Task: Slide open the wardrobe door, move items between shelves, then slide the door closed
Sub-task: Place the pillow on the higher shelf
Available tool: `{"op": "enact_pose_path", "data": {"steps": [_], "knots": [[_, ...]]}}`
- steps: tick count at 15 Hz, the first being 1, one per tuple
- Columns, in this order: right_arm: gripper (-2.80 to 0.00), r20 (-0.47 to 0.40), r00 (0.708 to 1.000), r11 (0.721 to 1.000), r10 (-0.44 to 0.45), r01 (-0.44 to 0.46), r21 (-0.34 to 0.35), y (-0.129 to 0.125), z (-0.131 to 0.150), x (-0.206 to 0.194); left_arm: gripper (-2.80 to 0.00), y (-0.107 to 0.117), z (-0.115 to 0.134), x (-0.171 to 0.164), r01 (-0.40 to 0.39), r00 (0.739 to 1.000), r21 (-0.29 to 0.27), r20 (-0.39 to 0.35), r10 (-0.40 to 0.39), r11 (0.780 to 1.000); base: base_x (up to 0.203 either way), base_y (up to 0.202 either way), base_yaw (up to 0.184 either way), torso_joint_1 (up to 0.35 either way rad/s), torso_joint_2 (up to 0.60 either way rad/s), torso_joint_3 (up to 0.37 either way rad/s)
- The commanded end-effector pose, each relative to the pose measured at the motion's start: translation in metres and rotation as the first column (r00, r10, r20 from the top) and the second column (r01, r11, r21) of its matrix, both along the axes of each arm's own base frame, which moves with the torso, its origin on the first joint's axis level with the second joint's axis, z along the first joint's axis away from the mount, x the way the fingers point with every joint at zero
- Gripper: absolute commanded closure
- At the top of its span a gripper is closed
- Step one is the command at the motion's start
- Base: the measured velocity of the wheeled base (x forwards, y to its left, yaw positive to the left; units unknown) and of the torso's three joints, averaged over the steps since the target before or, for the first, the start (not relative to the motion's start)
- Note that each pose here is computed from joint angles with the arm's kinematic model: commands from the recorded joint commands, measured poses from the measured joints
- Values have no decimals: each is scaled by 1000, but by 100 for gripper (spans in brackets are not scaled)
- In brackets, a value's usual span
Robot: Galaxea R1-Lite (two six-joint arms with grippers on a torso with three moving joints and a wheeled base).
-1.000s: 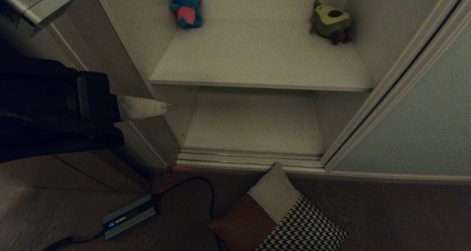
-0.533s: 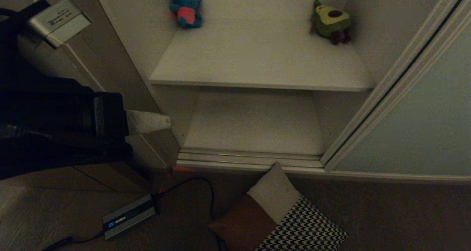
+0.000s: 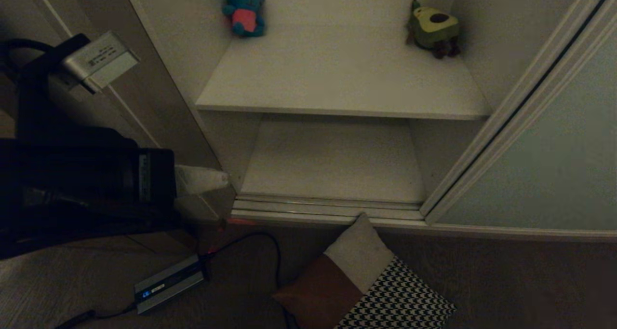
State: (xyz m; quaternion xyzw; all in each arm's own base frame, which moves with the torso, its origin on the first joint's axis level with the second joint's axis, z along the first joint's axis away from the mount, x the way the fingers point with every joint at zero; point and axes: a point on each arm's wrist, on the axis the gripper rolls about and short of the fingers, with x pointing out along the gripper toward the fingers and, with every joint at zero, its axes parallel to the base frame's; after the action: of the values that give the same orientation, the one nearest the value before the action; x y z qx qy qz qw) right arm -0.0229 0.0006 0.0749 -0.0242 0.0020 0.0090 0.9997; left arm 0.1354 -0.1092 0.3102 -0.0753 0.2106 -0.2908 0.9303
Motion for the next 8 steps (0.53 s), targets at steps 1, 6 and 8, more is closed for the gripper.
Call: {"op": "enact_pose_path", "data": {"steps": [1,6,8], "knots": [[0,-5,1000,1000,1,-1,-1,0,-1,0,0,-1,-9,1,-1,1000,16,-26,1,1000,0,0,0,0,0,0],[0,-5,1000,1000,1,-1,-1,0,-1,0,0,1,-21,0,-24,999,-25,-48,22,999,0,0,0,0,0,0],[0,-5,1000,1000,1,-1,-1,0,-1,0,0,2,-23,-2,-27,999,-18,-44,26,999,0,0,0,0,0,0]]}}
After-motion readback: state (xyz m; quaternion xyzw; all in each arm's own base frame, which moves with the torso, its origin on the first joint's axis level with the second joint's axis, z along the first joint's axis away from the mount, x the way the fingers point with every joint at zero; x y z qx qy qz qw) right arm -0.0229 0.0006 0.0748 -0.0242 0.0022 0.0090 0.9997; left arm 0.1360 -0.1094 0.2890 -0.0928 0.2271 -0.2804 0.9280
